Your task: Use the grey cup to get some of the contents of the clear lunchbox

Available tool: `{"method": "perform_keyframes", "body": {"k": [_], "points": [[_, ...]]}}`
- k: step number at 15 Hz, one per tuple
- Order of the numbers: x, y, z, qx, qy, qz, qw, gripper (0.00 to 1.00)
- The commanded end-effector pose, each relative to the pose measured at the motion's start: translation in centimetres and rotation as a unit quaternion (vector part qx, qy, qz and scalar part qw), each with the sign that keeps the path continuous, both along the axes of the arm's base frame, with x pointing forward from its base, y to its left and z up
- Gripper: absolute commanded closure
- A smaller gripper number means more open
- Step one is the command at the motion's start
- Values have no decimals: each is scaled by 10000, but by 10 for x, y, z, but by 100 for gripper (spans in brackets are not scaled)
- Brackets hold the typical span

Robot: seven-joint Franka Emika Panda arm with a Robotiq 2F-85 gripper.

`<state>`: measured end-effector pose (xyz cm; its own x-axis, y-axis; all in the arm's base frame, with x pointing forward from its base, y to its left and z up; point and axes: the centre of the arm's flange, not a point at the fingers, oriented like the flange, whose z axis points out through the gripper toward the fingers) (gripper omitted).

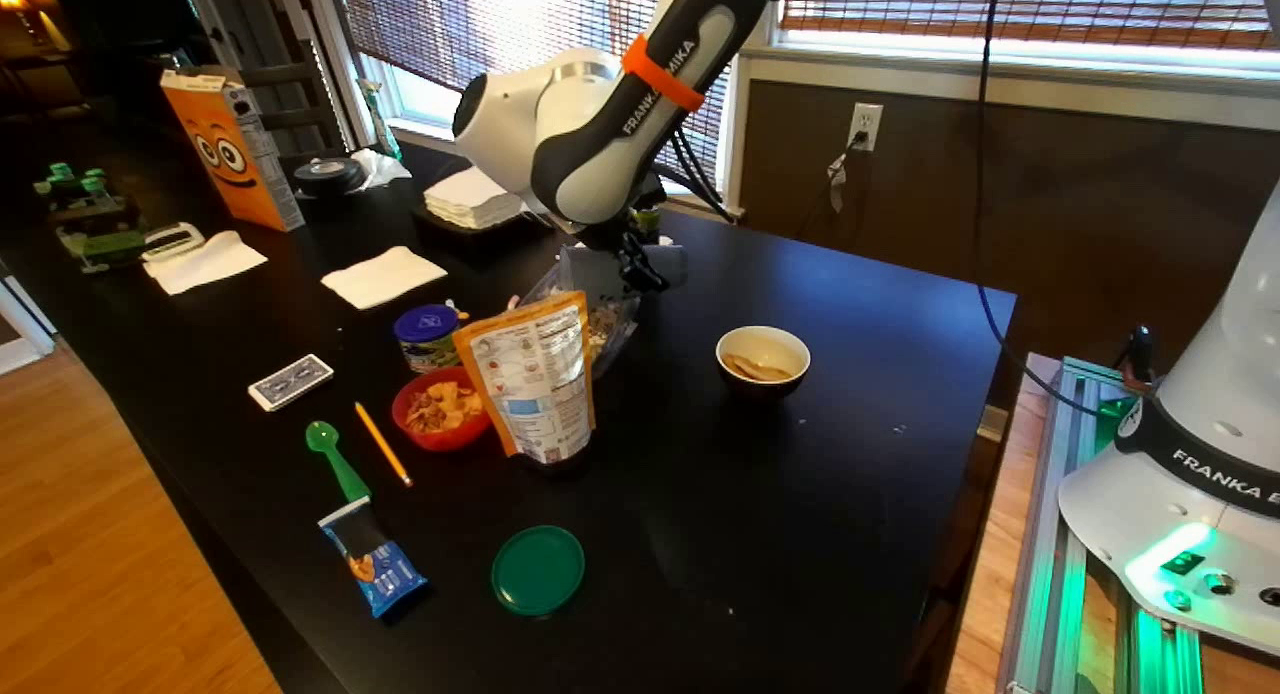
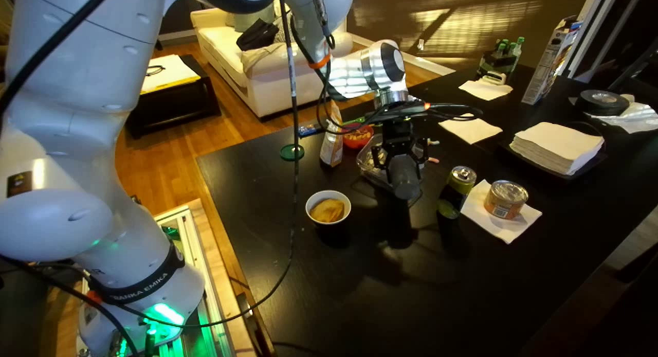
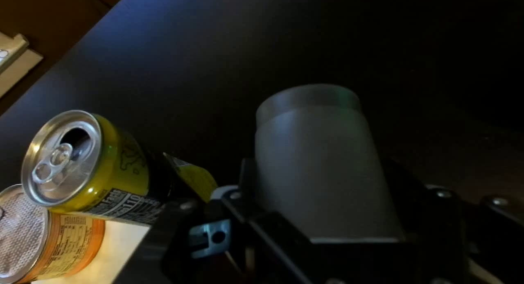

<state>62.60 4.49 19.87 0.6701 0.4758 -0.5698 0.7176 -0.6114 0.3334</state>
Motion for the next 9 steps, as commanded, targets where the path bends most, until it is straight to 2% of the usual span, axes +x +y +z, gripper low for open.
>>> {"method": "perform_keyframes", "body": {"k": [1, 5, 9], "points": [[-11, -14, 2, 450, -156, -7, 9989, 50], [-17, -23, 6, 797, -317, 54, 9963, 50], [-32, -26, 19, 970, -505, 61, 9940, 50]]}}
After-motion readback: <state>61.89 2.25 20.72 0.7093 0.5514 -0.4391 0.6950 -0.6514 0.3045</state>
